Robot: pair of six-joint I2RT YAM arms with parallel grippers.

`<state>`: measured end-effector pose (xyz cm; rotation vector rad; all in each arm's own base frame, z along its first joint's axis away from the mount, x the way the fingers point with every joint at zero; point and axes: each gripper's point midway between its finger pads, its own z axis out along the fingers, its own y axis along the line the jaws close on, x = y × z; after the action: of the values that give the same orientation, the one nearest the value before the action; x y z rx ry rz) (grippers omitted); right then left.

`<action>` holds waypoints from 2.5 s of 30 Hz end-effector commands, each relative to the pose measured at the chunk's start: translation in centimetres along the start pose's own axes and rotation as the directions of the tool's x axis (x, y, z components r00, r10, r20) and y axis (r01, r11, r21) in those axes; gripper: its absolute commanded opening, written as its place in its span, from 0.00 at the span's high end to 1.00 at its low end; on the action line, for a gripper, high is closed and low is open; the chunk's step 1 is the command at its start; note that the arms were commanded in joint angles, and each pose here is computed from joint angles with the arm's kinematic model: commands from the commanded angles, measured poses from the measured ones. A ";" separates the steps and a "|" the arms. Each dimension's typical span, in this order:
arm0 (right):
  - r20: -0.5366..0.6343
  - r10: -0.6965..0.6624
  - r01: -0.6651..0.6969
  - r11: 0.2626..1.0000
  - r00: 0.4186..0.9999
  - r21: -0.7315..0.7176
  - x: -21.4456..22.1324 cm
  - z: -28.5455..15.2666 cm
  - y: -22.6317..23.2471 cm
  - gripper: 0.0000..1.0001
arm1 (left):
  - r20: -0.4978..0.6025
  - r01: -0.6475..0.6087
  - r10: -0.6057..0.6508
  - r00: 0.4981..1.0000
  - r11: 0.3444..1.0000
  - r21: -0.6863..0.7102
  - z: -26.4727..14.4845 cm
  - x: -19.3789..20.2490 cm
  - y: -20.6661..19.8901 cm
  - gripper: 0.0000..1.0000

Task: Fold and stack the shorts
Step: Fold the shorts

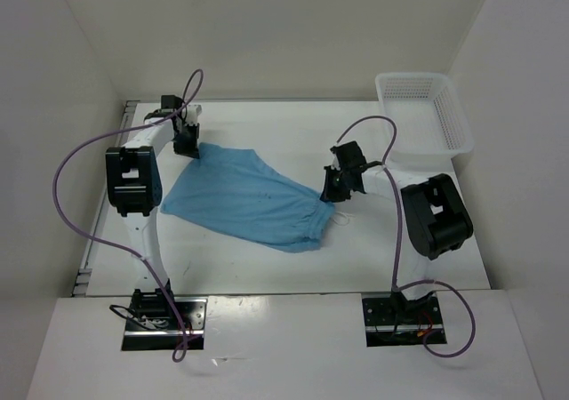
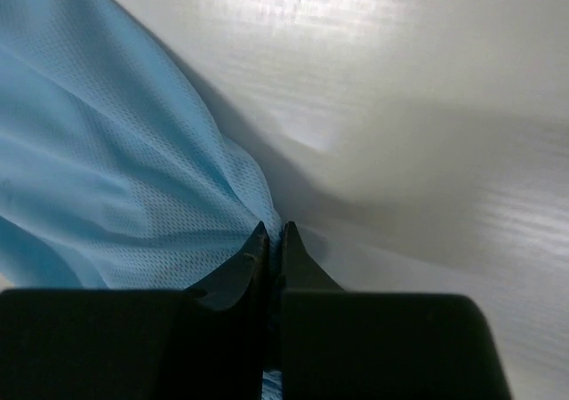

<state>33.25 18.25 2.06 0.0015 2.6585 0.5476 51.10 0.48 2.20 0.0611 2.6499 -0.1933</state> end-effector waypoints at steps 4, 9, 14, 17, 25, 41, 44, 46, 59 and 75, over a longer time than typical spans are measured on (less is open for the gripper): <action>0.209 -0.055 0.045 0.998 0.976 0.051 -10.2 -0.9 -1.5 1.00 | -0.067 0.073 -0.078 0.995 0.995 -0.070 0.6 3.0 4.6 1.00; 0.226 -0.130 0.116 0.991 0.965 0.071 -14.9 1.0 -1.5 1.00 | -0.066 0.085 -0.088 0.994 0.995 -0.046 -0.4 3.0 4.4 1.00; 0.276 -0.164 0.157 0.986 0.947 0.048 -19.3 1.0 -0.2 0.36 | -0.079 0.093 -0.092 0.993 0.996 0.013 -0.7 3.4 3.2 0.94; 0.354 -0.160 0.150 0.987 0.921 0.055 -20.9 -1.5 0.2 0.24 | -0.090 0.096 -0.094 0.991 0.995 0.014 -0.6 3.8 3.2 0.91; 0.434 0.069 -0.083 0.996 0.898 0.013 -16.5 -6.1 -0.7 0.21 | -0.103 0.099 -0.097 0.990 0.995 0.014 -0.5 4.7 3.1 0.89; 0.225 0.303 -0.302 0.952 0.926 -0.040 -7.7 -2.0 -2.1 0.40 | -0.104 0.098 -0.097 0.990 0.995 0.005 -0.6 5.0 3.2 0.88; 0.183 0.326 -0.316 0.945 0.928 -0.081 -6.5 -1.6 -1.5 0.58 | -0.104 0.098 -0.097 0.990 0.995 0.005 -0.6 5.0 3.2 0.88; 0.165 0.329 -0.320 0.944 0.930 -0.080 -6.4 -0.9 -1.6 0.58 | -0.104 0.098 -0.097 0.990 0.995 0.005 -0.6 5.0 3.2 0.88; 0.119 0.303 -0.302 0.953 0.946 -0.023 -5.8 -0.5 -2.3 0.87 | -0.095 0.096 -0.095 0.991 0.995 0.005 -0.9 4.7 3.2 0.88; 0.165 0.135 -0.140 0.990 0.977 0.019 -5.2 -5.2 -2.4 1.00 | -0.114 0.104 -0.107 0.988 0.994 -0.036 -0.2 5.6 4.3 0.96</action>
<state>37.32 13.74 7.96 0.2684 2.4854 0.5232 50.15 3.88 2.18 -0.0339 2.6214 -0.2246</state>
